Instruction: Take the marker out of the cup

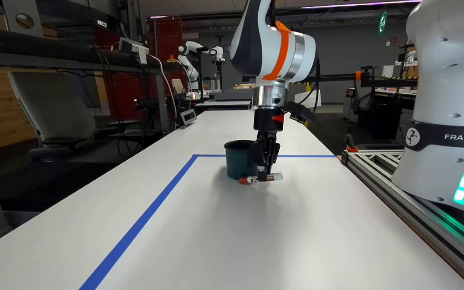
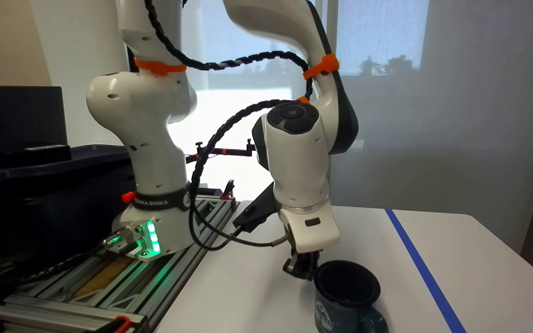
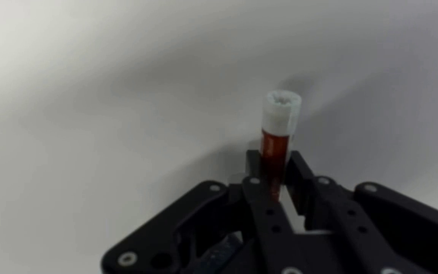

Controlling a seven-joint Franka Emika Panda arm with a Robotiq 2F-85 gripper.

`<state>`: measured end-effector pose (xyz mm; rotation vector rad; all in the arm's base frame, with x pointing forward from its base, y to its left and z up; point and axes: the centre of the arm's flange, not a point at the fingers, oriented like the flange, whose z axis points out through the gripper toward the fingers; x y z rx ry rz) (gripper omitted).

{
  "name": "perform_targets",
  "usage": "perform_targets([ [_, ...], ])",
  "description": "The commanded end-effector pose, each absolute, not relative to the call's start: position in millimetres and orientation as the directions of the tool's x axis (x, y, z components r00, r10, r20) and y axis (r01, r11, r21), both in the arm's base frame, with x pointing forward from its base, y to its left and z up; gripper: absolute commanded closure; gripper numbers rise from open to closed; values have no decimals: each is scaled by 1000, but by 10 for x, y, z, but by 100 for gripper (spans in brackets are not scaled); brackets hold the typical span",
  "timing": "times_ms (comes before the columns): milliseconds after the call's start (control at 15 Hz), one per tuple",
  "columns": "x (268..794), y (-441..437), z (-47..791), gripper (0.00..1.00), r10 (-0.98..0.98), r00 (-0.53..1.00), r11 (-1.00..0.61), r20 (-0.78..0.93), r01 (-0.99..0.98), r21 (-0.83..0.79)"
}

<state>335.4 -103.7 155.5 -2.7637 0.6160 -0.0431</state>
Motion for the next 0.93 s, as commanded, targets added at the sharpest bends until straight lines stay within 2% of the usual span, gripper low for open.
perform_targets([
  [0,3106,-983,1462,68,-399,917,-875,-7,-383,-295],
  [67,3097,-983,1459,54,-398,918,-877,-2,-381,-293],
  [133,3083,-982,1455,49,-398,917,-878,-1,-382,-289],
  [533,3042,-824,1562,2,-461,887,-853,-31,-453,-261],
  [867,3135,-582,1801,0,-501,865,-840,-26,-494,-224],
])
